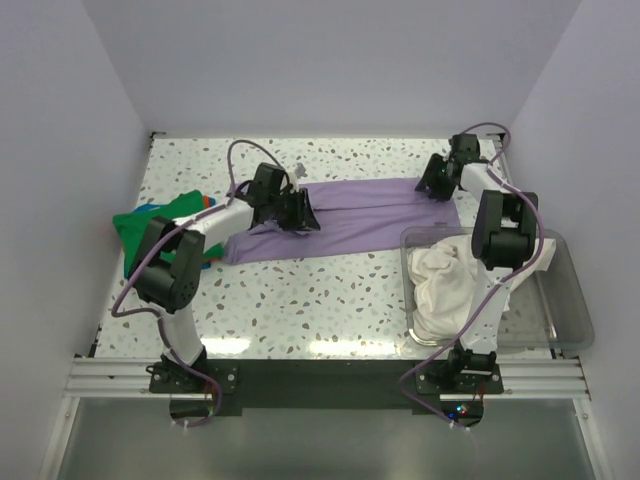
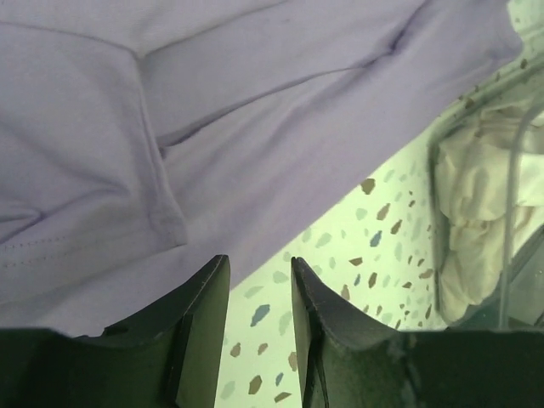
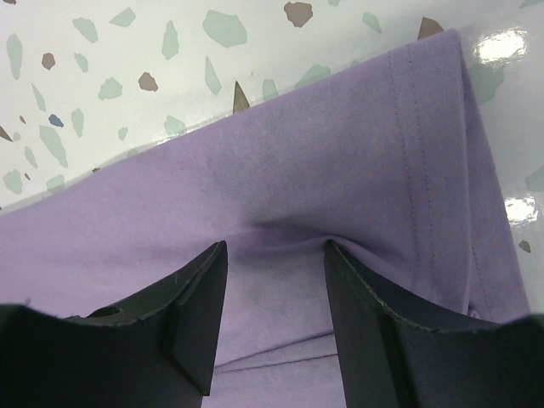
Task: Fold and stack the t-shirts
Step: Fold the tshirt
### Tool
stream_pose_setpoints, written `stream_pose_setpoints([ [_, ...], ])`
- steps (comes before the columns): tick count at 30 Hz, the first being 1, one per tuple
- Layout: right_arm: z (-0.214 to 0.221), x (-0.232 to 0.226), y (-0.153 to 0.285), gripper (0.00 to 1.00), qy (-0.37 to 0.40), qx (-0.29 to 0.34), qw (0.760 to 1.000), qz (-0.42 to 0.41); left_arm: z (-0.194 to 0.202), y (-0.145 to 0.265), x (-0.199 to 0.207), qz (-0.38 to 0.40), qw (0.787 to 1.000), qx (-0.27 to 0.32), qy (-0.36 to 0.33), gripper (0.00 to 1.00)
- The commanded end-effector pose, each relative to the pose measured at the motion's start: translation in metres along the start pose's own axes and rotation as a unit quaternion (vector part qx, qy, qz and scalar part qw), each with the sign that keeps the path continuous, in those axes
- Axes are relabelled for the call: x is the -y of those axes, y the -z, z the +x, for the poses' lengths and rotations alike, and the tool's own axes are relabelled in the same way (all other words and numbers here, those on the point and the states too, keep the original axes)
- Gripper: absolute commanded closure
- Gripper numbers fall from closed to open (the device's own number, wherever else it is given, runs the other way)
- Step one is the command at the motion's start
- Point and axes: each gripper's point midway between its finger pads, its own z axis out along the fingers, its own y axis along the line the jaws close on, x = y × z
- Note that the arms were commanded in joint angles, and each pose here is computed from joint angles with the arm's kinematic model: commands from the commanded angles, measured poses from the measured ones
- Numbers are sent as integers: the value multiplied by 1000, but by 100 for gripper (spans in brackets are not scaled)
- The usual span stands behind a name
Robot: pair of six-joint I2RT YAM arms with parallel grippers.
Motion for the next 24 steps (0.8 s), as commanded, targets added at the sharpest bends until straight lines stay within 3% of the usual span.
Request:
stream_pose_setpoints([
  [1, 25, 16, -5, 46, 10, -42, 999, 30, -34, 33, 41, 49, 997, 34, -55, 60],
  [4, 8, 6, 10, 46, 19, -20, 999, 22, -53, 49, 24, 27, 997, 60, -49, 57],
  [11, -7, -57, 49, 46, 71, 17, 997, -19, -80, 86, -93, -126, 984, 126, 11, 50],
  [15, 28, -128, 61, 46, 129, -4, 989, -66, -81, 83, -127, -161, 979, 121, 24, 44],
  [24, 139, -252, 72, 46, 165, -90, 965, -184, -97, 97, -170, -154, 972, 159, 83, 43],
])
